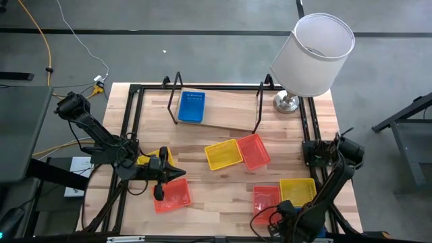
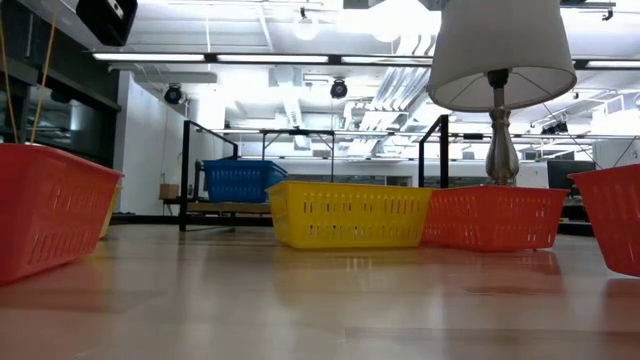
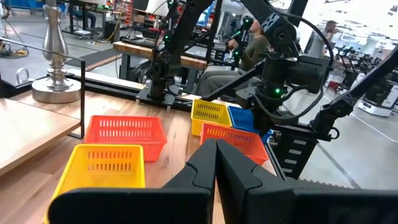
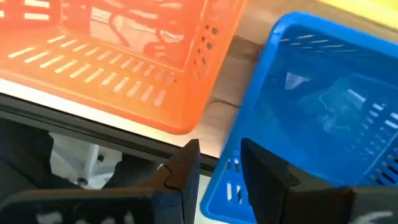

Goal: Stack baskets on shelf by color
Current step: Stack the blue bin on the blue bin on the shelf

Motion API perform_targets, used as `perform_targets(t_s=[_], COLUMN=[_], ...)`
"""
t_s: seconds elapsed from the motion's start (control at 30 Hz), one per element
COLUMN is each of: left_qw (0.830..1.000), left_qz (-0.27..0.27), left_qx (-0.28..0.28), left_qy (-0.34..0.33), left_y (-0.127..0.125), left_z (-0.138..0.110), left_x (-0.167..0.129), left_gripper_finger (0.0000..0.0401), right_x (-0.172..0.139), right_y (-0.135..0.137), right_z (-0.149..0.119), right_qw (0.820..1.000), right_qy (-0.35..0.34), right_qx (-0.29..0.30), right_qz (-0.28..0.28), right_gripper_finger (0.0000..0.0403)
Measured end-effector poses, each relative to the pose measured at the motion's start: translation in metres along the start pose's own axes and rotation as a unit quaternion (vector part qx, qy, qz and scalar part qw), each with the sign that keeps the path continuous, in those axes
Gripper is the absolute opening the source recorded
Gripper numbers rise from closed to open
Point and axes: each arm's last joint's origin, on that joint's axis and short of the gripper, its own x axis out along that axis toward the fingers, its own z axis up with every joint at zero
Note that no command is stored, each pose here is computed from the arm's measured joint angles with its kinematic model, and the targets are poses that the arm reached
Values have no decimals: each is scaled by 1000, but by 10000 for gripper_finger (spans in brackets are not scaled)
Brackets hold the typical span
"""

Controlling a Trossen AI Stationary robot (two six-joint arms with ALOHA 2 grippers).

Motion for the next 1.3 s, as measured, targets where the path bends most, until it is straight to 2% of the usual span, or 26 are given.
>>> perform_targets(t_s=[0.4, 0.47, 0.6, 0.77, 0.97, 1.07, 1.17, 1.23, 1.3], left_qw=[1000, 1000, 1000, 1000, 1000, 1000, 1000, 999, 999], left_qz=[0, 0, 0, 0, -1, -1, -5, -15, -28], left_qx=[7, 7, 6, 4, 4, 4, 14, 29, 42], left_qy=[0, 0, 0, 0, 0, 0, -3, -4, -10], left_y=[0, 0, 0, 0, 0, 0, -1, -3, -6], left_z=[0, 0, 0, 0, 0, 0, 2, 3, 7], left_x=[0, 0, 0, 0, 0, 0, -2, -6, -11], left_gripper_finger=[0, 0, 0, 0, 0, 0, 0, 0, 0], right_x=[17, 17, 14, -8, -64, -98, -131, -149, -163], right_y=[2, 2, 5, 17, 37, 43, 51, 58, 65], right_z=[-1, -1, -4, -9, -15, -17, -15, -8, 4], right_qw=[1000, 1000, 999, 996, 987, 977, 958, 936, 905], right_qy=[-12, -11, 16, 44, 75, 81, 50, -4, -83], right_qx=[13, 8, -23, -81, -145, -192, -262, -323, -383], right_qz=[-18, -19, -25, -14, 13, 40, 101, 143, 166], right_gripper_finger=[96, 78, 16, 7, 1, 1, 1, 1, 0])
